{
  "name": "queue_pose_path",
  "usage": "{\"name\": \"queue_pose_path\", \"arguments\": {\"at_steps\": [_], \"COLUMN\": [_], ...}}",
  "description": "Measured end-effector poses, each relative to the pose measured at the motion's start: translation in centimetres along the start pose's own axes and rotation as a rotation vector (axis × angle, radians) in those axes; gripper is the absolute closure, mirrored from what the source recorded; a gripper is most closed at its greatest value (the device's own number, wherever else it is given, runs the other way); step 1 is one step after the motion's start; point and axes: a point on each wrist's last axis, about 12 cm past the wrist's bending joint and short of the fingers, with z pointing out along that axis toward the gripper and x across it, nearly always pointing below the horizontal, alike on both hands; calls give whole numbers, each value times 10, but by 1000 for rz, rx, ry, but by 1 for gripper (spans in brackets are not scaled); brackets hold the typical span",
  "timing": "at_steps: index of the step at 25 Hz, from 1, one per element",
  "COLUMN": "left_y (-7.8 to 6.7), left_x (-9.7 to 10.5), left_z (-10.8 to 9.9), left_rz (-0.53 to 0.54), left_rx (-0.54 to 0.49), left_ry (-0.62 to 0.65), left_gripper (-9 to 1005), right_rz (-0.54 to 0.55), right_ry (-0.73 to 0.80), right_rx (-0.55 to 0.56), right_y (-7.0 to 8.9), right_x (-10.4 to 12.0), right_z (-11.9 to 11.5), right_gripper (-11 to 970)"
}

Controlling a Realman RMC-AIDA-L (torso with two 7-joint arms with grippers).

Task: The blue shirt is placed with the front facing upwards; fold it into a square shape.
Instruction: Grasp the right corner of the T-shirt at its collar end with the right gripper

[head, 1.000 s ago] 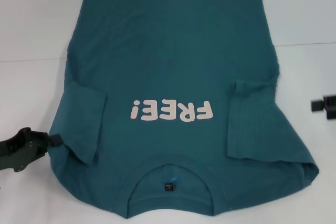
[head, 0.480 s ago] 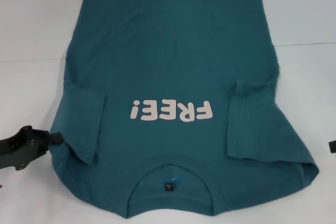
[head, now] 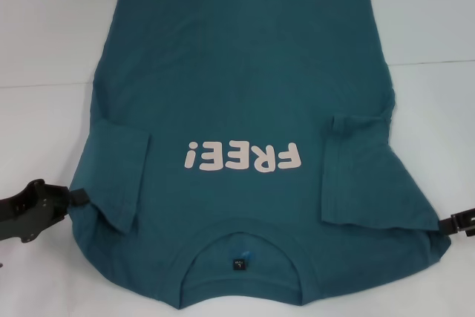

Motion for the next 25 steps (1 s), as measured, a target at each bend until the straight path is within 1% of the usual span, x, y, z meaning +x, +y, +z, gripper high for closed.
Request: {"name": "queue_pose_path", "arguments": {"at_steps": [6,15,25], "left_y": [1,2,2], "left_x": [0,0,0], "left_z": [0,-1,-1], "left_rz": [-1,-4,-5], "left_rx": [-5,-7,-6], "left_ry": [-6,-7,-7], "left_gripper": [963,962,963], "right_rz": [-19,-43,-56], "right_ry": [12,33,37], "right_rx": [25,39,48], "right_y": [0,7,9], "right_x": [-1,-3,-6], "right_z": [5,19,23], "right_gripper": [197,197,198]}}
